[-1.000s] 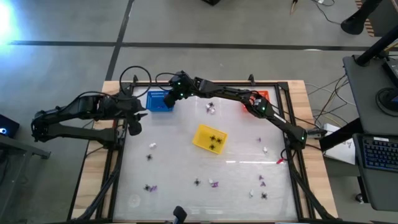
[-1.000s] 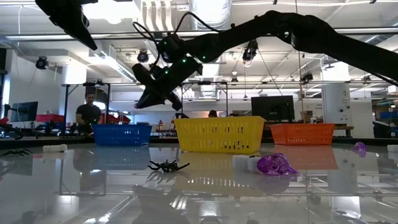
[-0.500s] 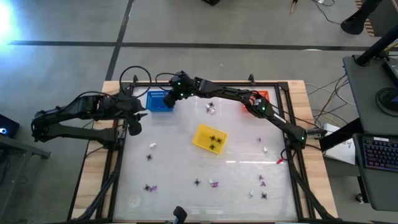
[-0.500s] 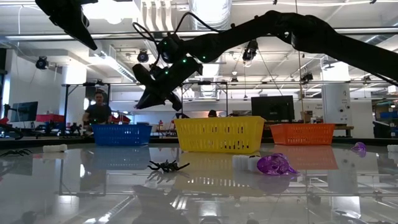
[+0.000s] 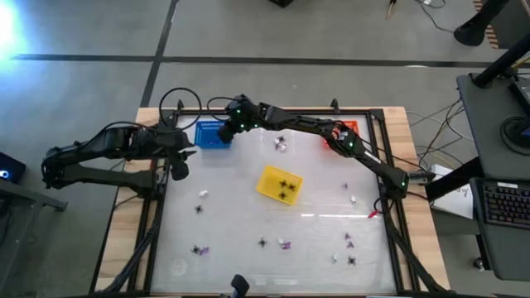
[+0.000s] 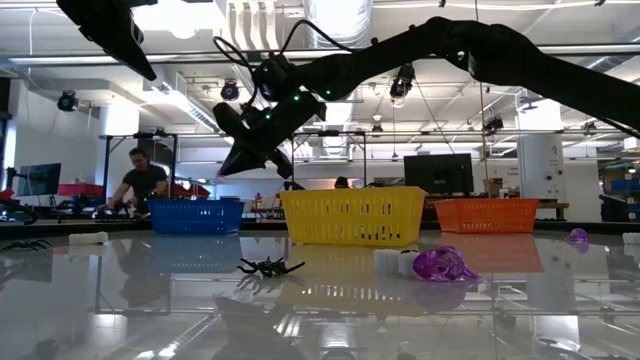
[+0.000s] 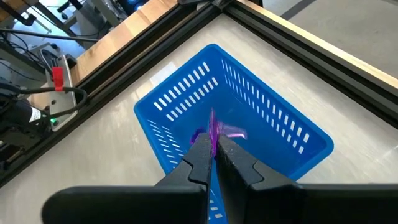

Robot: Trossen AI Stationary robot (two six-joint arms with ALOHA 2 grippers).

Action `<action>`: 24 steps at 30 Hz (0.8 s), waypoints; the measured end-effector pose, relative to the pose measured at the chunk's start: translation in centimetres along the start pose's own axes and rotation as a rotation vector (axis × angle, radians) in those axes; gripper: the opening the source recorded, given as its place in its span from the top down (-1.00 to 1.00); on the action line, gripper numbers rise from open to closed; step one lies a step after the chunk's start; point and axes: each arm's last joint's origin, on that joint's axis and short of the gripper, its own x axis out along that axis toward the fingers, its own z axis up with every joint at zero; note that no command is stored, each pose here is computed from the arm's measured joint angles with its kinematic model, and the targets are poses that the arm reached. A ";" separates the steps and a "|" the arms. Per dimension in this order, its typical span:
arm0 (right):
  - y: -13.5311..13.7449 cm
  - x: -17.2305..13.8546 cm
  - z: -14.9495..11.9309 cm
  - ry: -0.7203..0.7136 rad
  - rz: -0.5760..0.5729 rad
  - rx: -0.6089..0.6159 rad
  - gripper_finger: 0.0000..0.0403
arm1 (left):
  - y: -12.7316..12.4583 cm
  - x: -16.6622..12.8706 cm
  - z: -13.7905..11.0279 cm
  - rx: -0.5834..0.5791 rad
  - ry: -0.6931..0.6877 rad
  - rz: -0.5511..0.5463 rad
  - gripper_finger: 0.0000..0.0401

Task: Sort Halloween decoration
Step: Put the purple witch hat toy into the blue bin, then put the black spider toy into the yellow bin

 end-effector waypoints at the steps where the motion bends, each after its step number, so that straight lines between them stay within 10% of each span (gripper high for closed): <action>1: 0.0 0.0 0.0 0.000 0.000 0.000 0.94 | 0.0 0.0 0.0 0.000 0.000 0.000 0.59; 24: 0.1 0.0 0.0 -0.008 0.005 -0.010 0.94 | 0.0 0.0 0.0 0.000 0.001 0.000 0.59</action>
